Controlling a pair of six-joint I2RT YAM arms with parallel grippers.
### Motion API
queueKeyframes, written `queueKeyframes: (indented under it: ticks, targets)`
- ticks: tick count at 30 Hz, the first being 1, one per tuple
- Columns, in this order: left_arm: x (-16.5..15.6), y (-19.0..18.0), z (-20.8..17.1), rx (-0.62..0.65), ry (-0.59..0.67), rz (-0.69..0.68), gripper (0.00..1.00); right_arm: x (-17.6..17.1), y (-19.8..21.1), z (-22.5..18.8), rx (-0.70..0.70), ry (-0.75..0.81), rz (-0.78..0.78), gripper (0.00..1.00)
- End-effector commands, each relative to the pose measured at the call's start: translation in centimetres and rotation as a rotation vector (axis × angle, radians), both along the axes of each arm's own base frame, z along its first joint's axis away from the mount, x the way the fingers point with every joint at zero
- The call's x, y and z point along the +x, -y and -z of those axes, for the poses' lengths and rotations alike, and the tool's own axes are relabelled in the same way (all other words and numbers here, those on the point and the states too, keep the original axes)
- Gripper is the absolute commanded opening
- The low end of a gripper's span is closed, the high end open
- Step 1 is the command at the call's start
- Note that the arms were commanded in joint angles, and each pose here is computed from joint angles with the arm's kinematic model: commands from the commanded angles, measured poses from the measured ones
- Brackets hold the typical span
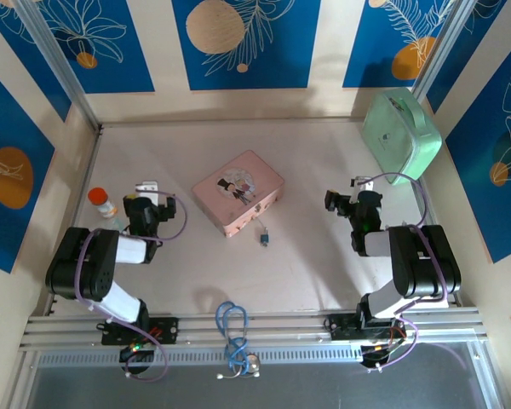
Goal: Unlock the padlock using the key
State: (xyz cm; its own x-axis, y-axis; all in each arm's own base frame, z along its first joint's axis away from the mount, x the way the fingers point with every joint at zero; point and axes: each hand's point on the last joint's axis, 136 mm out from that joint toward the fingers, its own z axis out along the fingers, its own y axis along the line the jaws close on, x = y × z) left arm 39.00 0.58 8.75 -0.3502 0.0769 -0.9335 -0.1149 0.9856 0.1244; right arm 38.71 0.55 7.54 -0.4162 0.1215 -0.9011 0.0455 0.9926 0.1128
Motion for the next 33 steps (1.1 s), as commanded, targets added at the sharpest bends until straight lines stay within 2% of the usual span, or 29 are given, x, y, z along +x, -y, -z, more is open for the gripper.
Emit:
queueKeyframes:
  ticks: [1,8,13,33]
  targets:
    - [0.2,0.6,-0.7,-0.030,0.045,0.028,0.99,1.0,-0.5,-1.9,0.001,0.064,-0.033,0.99]
    - [0.4,1.0,-0.7,-0.025,0.040,0.056,0.99,0.9,-0.6,-1.9,-0.010,0.067,-0.032,0.99]
    - [0.7,2.9,-0.4,-0.027,0.014,0.165,0.99,0.9,-0.6,-1.9,-0.010,0.066,-0.033,0.99]
    - [0.7,2.9,-0.4,-0.029,0.012,0.166,0.99,1.1,-0.7,-1.8,0.004,0.053,-0.054,0.99]
